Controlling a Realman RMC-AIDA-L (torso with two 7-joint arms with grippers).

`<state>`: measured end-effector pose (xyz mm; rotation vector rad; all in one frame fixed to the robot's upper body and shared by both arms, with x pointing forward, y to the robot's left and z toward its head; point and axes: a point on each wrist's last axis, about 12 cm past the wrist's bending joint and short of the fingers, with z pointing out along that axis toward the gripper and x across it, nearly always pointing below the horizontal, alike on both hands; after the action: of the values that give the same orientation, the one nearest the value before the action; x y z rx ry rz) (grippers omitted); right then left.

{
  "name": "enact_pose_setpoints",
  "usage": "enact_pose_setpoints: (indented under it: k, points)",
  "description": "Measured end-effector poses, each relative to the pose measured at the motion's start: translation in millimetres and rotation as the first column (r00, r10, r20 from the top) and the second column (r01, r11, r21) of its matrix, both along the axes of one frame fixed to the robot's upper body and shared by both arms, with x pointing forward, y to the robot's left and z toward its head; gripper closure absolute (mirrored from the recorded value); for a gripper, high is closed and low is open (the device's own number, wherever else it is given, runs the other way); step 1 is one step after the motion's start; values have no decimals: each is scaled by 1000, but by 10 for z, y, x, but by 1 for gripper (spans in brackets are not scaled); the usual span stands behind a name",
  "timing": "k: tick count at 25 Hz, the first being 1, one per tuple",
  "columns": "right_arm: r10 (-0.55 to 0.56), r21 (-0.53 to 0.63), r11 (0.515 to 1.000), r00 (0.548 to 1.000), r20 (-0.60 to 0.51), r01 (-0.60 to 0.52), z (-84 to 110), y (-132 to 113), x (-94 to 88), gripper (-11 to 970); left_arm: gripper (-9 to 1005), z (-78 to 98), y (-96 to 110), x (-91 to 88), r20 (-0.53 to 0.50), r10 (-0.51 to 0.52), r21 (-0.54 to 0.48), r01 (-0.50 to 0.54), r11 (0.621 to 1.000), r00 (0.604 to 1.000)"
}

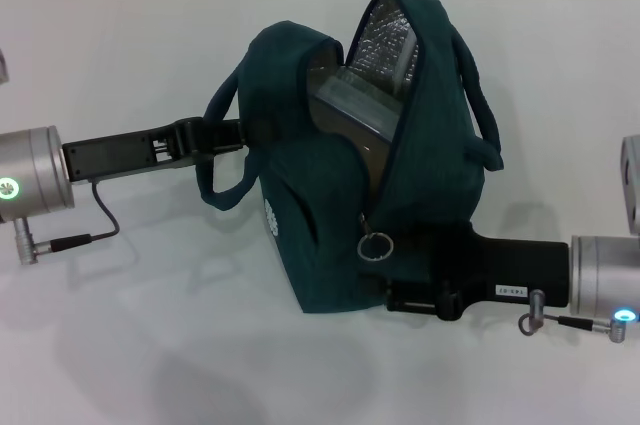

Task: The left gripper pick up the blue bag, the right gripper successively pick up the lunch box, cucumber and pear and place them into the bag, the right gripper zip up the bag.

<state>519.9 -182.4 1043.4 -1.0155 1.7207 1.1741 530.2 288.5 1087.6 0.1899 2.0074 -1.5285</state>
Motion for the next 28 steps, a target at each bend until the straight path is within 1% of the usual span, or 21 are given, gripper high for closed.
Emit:
enact_pose_setpoints:
  k: [6,15,21,24,28]
  points:
    - [18,-7,1000,1000,-22,-18,-4,33,-9,440,929,0,-7,-4,0,-3,-2,3,1000,1000]
    - [-28,-36,999,1000,-8,27,-17,35,63,456,929,10,-23,-24,1,-21,-15,21,1000,1000]
    - [-4,-82,997,1000,26,6,-10,148,100,579,929,12,-31,-30,1,-26,-20,26,999,1000]
    - [4,-84,997,1000,27,-2,-5,197,101,655,929,9,-24,-37,0,-24,-21,24,999,1000]
    - [2,-76,997,1000,24,0,-3,193,94,755,929,9,20,-47,1,-11,-20,11,1000,1000]
